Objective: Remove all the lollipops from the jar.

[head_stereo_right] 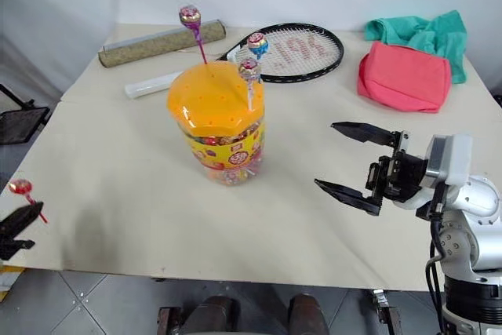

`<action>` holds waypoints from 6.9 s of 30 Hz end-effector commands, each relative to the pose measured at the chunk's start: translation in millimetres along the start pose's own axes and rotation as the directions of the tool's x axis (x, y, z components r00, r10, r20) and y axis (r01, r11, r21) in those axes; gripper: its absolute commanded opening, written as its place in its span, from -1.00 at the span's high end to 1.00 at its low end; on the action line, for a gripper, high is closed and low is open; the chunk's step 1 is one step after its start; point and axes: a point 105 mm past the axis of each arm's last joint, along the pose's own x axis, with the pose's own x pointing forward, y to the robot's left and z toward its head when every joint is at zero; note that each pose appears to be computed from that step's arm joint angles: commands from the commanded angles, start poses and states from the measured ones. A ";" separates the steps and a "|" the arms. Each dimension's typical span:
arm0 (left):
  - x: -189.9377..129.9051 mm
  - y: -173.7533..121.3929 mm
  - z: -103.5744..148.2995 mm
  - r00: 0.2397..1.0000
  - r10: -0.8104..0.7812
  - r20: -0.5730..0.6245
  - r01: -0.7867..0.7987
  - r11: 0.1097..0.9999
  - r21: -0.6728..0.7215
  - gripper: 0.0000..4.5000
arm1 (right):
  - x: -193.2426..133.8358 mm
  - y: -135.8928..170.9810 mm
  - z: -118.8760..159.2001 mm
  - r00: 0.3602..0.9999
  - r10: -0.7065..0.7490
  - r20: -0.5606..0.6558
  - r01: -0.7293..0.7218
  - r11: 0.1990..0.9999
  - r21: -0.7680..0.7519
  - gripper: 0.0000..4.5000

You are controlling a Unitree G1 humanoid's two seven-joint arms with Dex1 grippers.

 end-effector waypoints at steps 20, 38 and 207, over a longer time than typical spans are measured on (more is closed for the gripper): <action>-23.9 -17.5 73.7 0.923 -0.369 0.113 0.346 0.921 0.181 -0.66 | -42.2 -11.1 24.0 0.981 -0.193 0.033 0.195 0.977 -0.083 -1.00; 85.9 -233.7 212.2 0.379 -0.909 0.176 0.680 0.402 0.614 -0.99 | -60.5 -36.1 38.8 0.951 -0.308 -0.010 0.302 0.937 -0.174 -1.00; -15.7 -185.0 142.2 0.374 -0.921 0.112 0.717 0.364 0.595 -1.00 | 146.3 -32.0 14.5 0.991 0.113 0.071 -0.126 0.965 0.228 0.03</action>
